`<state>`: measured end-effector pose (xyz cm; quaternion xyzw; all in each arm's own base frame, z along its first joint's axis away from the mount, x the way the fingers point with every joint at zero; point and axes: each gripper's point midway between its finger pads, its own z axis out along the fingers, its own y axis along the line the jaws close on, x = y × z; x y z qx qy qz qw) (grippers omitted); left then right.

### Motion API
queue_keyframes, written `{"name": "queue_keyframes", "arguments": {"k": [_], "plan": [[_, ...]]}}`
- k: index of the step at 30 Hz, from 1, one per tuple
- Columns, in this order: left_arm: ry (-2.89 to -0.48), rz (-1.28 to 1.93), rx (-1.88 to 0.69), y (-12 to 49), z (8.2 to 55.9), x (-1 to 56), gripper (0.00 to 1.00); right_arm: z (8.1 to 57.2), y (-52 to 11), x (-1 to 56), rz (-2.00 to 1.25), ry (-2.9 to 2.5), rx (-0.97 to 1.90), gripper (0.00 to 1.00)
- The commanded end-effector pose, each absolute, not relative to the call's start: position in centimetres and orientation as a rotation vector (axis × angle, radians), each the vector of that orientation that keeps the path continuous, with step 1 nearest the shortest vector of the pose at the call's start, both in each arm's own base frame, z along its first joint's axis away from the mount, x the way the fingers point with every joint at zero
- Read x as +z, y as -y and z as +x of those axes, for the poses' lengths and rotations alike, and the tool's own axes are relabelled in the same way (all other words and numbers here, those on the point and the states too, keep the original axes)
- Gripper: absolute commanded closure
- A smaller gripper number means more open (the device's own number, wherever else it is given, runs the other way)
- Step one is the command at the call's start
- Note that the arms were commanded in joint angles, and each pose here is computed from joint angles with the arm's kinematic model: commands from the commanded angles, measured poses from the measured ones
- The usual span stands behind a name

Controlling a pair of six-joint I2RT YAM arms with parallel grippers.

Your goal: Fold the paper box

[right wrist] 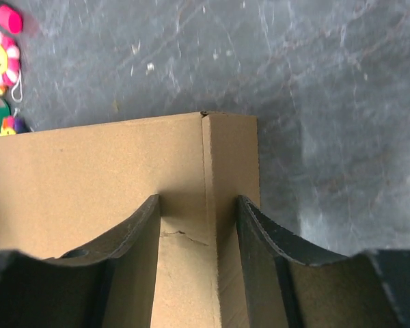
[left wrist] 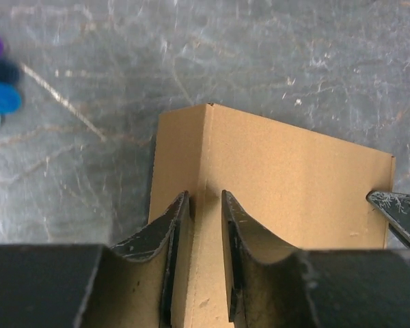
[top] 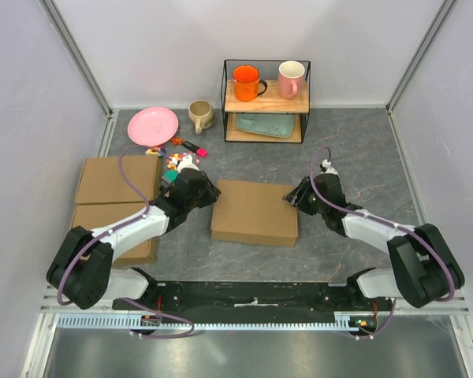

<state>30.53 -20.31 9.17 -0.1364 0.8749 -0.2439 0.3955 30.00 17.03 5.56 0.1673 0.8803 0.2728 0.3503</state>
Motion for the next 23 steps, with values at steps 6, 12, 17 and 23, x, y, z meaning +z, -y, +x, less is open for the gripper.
{"name": "queue_keyframes", "arguments": {"k": [6,12,17,23], "plan": [[-2.153,-0.168,-0.667,21.7,31.1,15.0,0.57,32.9,-15.2,9.7,0.376,-2.206,0.538,0.13],[-2.237,-0.242,-0.577,19.2,28.6,14.4,0.48,32.3,-11.6,15.6,0.408,-2.039,0.385,0.02],[-2.254,-0.284,-0.534,17.5,27.0,14.0,0.44,30.4,-10.7,17.6,0.366,-1.961,0.399,0.02],[-2.133,-0.455,-0.561,15.2,25.8,15.8,0.41,28.5,-10.2,19.3,0.306,-1.913,0.421,0.02]]}}
